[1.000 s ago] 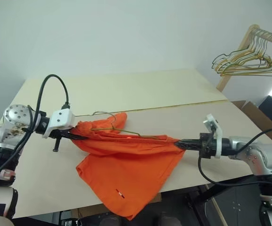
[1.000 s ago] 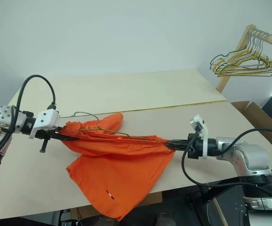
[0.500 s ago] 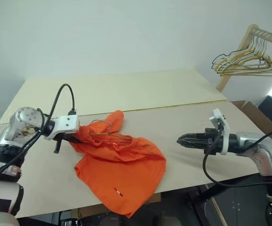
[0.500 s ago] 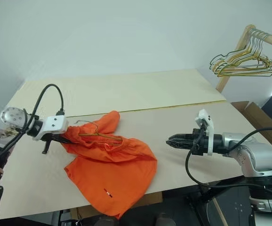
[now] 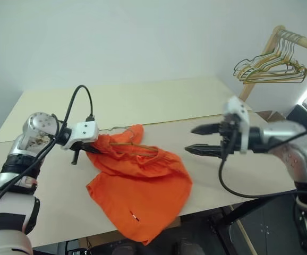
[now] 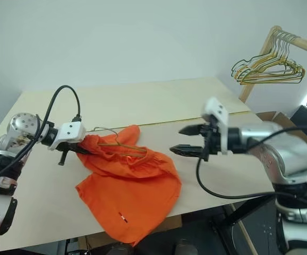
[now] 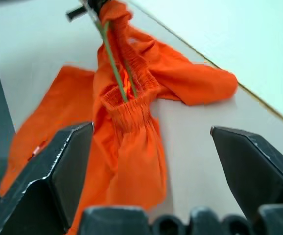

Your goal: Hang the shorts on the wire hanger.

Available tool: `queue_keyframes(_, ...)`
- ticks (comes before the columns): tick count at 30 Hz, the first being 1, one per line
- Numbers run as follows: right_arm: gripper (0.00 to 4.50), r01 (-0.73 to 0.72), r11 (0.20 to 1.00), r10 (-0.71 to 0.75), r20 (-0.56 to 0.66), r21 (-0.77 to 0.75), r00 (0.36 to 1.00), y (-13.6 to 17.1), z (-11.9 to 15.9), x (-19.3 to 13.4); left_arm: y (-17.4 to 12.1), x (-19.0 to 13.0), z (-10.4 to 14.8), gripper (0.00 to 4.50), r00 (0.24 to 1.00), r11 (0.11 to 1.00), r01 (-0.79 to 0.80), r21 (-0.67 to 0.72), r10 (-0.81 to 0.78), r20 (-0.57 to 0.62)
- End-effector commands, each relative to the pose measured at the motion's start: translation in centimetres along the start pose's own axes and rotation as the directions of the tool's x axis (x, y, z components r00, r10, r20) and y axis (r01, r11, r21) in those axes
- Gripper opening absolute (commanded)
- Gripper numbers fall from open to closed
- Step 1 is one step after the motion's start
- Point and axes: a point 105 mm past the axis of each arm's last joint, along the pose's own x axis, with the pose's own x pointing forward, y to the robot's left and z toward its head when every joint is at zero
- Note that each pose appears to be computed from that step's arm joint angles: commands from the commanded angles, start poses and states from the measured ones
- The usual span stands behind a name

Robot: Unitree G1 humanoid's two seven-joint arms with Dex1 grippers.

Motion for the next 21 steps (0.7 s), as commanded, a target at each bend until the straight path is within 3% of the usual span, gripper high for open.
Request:
queue_keyframes(1, 4.46, 0.009, 1.000, -0.008, -0.147, 0.010, 0.989, 0.3, -0.3, 1.8, 1.3, -0.9, 2.0, 0.00, 0.997, 0.997, -0.055, 0.045, 0.053, 0.055)
queue_keyframes(5, 4.46, 0.085, 0.994, -0.103, -0.304, -0.072, 0.947, -0.9, -2.1, 4.1, 1.3, -0.6, 2.6, 0.00, 0.995, 0.997, -0.059, 0.053, 0.054, 0.080)
queue_keyframes(10, 4.46, 0.142, 0.981, -0.181, -0.368, -0.131, 0.912, -2.4, -3.5, 6.8, 1.3, -0.6, 3.0, 0.00, 0.994, 0.996, -0.058, 0.064, 0.052, 0.095)
queue_keyframes(21, 0.82, 0.067, 0.995, -0.089, -0.327, -0.076, 0.941, -1.6, -2.9, 5.3, 0.6, -0.8, 4.3, 0.00, 0.985, 0.990, -0.047, 0.133, 0.024, 0.170)
